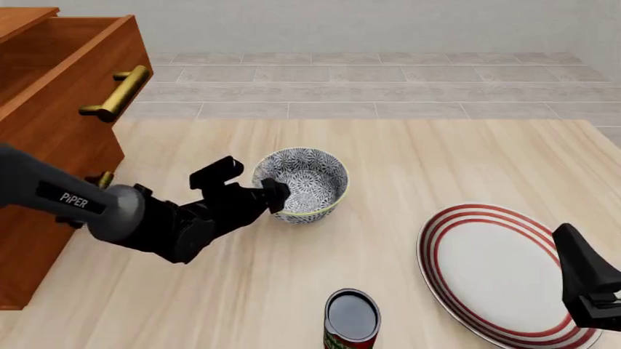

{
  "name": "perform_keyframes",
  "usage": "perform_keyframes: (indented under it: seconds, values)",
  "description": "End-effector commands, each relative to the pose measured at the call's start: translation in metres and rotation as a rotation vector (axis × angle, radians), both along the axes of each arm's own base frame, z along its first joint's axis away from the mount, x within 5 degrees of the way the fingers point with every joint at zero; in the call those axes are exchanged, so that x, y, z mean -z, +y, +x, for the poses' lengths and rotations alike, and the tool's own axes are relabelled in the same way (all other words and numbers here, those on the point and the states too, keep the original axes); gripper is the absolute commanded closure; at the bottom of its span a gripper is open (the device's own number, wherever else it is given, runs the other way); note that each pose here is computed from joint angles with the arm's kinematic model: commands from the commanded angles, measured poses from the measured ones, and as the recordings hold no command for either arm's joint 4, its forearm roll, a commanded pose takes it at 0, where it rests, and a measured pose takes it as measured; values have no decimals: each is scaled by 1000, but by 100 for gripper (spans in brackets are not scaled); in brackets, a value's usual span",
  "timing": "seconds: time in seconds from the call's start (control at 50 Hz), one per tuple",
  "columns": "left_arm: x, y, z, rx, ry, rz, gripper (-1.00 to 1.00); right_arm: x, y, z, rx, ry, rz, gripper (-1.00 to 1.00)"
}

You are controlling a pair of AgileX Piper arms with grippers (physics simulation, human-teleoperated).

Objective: Put the bowl on top of the cabinet.

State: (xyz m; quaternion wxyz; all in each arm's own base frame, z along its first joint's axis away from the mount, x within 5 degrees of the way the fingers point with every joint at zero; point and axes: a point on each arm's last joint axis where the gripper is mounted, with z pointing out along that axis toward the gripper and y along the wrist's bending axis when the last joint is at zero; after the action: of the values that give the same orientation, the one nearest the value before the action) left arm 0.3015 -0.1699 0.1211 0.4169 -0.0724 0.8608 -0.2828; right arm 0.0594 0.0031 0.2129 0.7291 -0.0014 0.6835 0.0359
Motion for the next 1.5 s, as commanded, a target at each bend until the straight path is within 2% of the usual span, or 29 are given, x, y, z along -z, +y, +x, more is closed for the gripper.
perform_keyframes:
  seconds: [0.02,0.04,0.2,0.44,1.14,1.5]
  values:
    - [1,2,3,5,4,27,-100,0,0,0,1,-1,2,-100]
    - [1,0,2,4,8,17,100,0,0,0,1,-1,2,-100]
    - [-3,9,10,-10,0,48,100,0,0,0,2,-3,2,-100]
    - [-15,12,14,-21,-17,42,100,-1,0,1,6,-3,5,-100]
    - [-73,8,0,4,-95,0,100,0,0,-1,0,-3,0,-100]
    - [-101,15,-1,0,-132,14,100,0,0,-1,-9,0,2,-100]
